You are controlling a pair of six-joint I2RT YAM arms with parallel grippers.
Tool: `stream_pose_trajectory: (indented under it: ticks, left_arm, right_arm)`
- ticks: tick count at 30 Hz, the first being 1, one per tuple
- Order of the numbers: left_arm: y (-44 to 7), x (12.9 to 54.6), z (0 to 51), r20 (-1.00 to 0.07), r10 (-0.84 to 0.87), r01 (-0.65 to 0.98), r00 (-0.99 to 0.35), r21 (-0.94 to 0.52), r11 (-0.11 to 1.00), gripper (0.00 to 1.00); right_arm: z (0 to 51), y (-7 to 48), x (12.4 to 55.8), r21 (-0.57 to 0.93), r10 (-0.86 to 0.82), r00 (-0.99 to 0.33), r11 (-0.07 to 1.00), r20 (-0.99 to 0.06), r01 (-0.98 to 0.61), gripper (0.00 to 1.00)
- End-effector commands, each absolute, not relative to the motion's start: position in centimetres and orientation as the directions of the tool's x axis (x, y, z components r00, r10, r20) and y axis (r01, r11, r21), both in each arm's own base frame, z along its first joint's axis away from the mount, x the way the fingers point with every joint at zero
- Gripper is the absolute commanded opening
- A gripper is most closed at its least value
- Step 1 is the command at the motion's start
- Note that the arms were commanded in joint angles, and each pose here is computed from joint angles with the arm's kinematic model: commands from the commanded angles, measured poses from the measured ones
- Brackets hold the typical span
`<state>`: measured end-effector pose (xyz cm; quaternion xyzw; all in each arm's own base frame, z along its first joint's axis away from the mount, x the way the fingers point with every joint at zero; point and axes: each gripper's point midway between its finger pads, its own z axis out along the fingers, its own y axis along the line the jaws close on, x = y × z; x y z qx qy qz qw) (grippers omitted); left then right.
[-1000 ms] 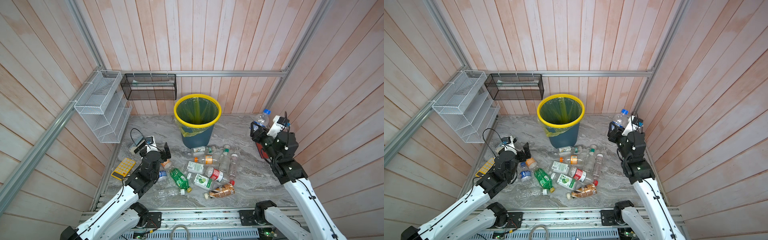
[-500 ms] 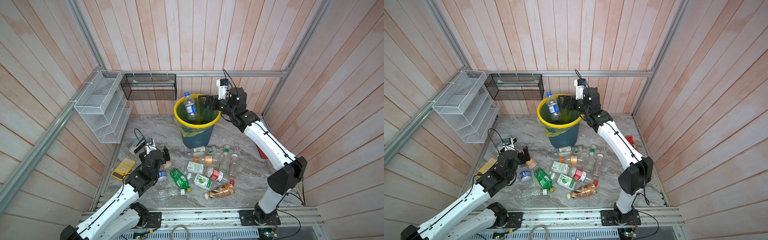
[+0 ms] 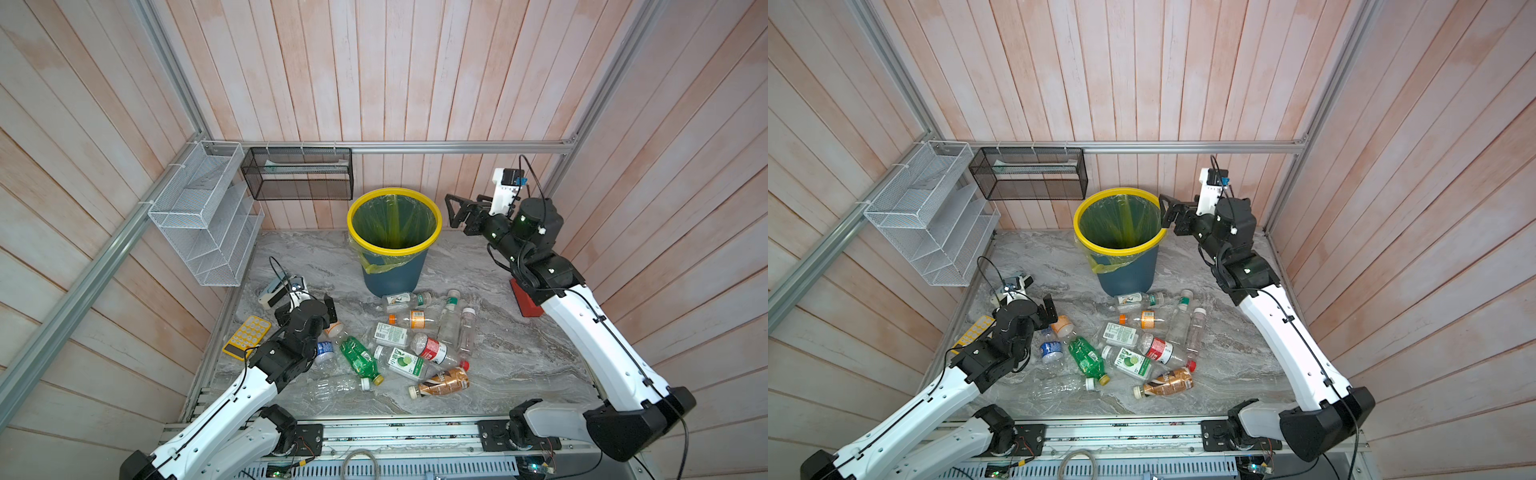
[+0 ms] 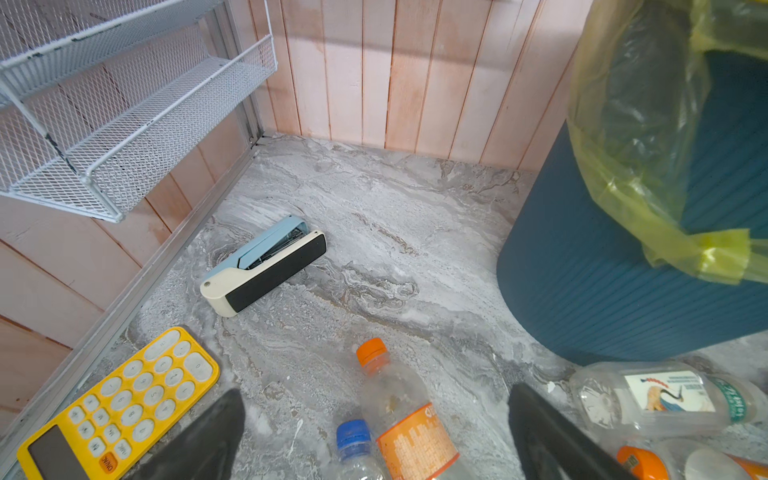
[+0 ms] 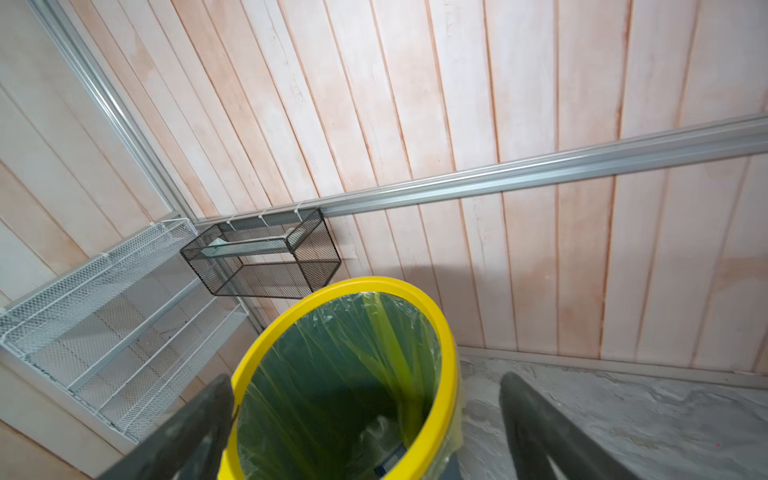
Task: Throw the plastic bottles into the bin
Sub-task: 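Open the right gripper over the bin while the left gripper reaches the orange-cap bottle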
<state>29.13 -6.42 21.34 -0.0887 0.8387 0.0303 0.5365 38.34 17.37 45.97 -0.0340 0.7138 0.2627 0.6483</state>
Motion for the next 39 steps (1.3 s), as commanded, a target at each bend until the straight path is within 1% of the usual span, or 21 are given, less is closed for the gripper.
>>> stream_pose_trajectory:
  ticks: [1,11,18,26,32,39]
  left_arm:
    - [-6.4,29.5,21.0,-0.896,-0.111,-0.188,-0.429,-0.032,0.982,1.0]
    - [-7.6,31.3,16.8,-0.814,-0.132,-0.111,-0.566,-0.083,0.99,1.0]
    - [-8.8,32.4,14.4,-0.756,-0.147,-0.067,-0.638,-0.136,0.988,0.92]
    - [-9.9,32.7,11.9,-0.687,-0.152,-0.057,-0.711,-0.159,0.986,0.79]
    - [-10.5,32.5,10.3,-0.637,-0.17,-0.063,-0.752,-0.186,0.98,0.75]
    - [-10.9,32.2,8.6,-0.594,-0.167,-0.062,-0.787,-0.192,0.979,0.73]
  right_arm:
    - [42.0,14.8,38.9,0.335,0.287,-0.192,0.892,-0.938,-0.303,1.0]
    - [29.6,10.4,36.6,0.356,0.289,-0.373,0.927,-0.882,-0.123,1.0]
    - [23.3,8.2,34.6,0.36,0.311,-0.452,0.933,-0.836,-0.024,1.0]
    - [19.3,5.7,32.6,0.376,0.36,-0.476,0.924,-0.802,0.065,1.0]
    - [18.1,4.5,31.6,0.386,0.388,-0.471,0.916,-0.792,0.105,1.0]
    - [17.4,3.9,31.1,0.388,0.398,-0.47,0.913,-0.788,0.124,1.0]
